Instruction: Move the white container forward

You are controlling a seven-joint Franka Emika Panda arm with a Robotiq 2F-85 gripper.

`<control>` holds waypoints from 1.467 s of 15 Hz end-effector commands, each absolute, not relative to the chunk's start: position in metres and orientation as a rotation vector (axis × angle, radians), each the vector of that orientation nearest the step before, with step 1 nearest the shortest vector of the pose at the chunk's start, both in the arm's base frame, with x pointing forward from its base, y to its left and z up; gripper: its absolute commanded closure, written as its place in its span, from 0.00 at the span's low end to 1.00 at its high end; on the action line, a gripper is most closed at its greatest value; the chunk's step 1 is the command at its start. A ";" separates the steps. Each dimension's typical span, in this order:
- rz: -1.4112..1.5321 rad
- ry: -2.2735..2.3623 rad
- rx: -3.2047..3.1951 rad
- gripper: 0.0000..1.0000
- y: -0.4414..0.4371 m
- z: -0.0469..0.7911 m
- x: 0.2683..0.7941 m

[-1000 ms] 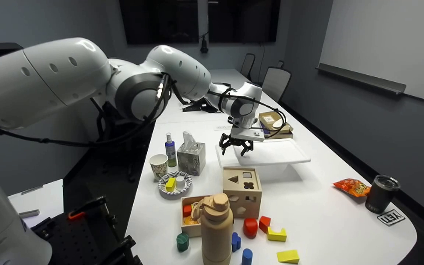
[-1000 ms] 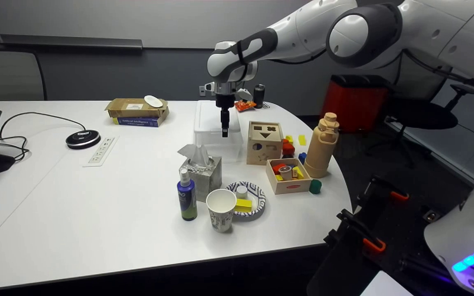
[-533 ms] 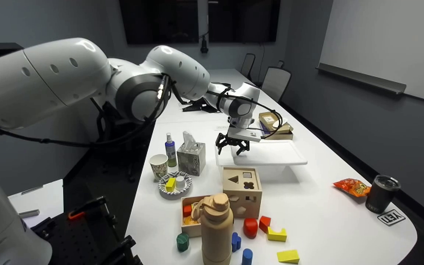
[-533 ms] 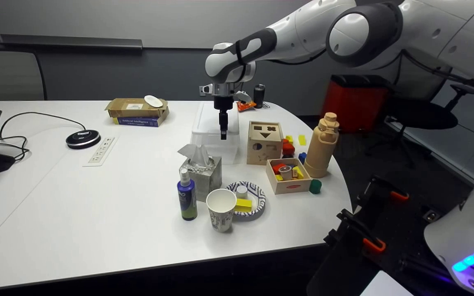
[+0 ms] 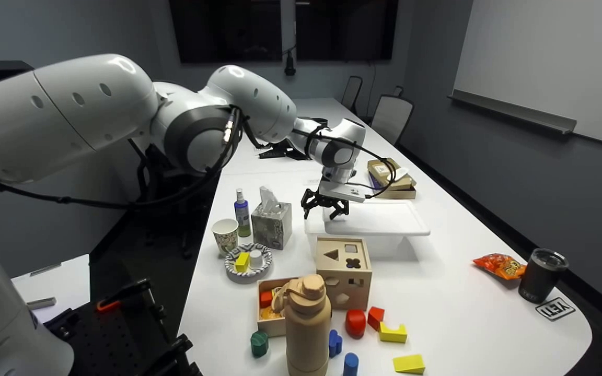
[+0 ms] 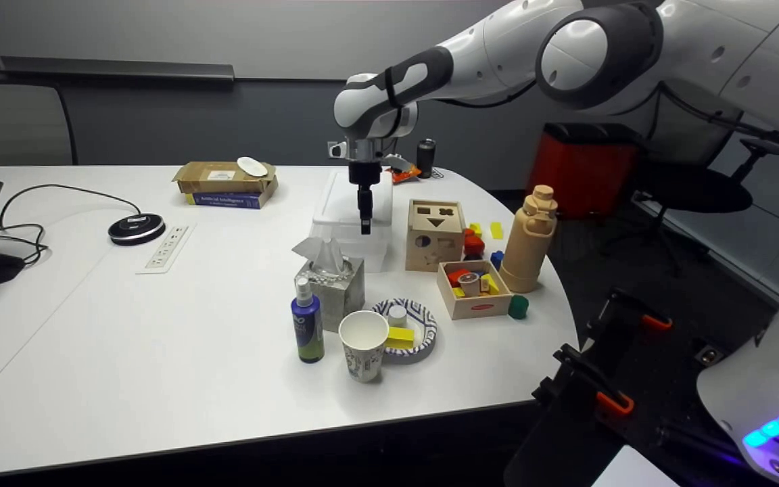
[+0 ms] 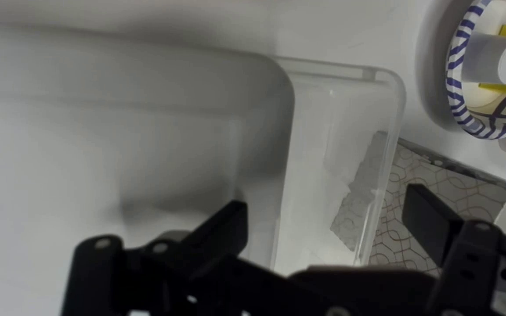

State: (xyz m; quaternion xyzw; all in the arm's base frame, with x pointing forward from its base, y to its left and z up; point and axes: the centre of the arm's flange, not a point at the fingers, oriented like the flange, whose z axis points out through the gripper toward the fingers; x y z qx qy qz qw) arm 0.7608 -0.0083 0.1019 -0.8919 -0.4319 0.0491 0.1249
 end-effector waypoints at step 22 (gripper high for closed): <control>0.264 -1.370 -2.374 0.00 0.075 0.105 0.707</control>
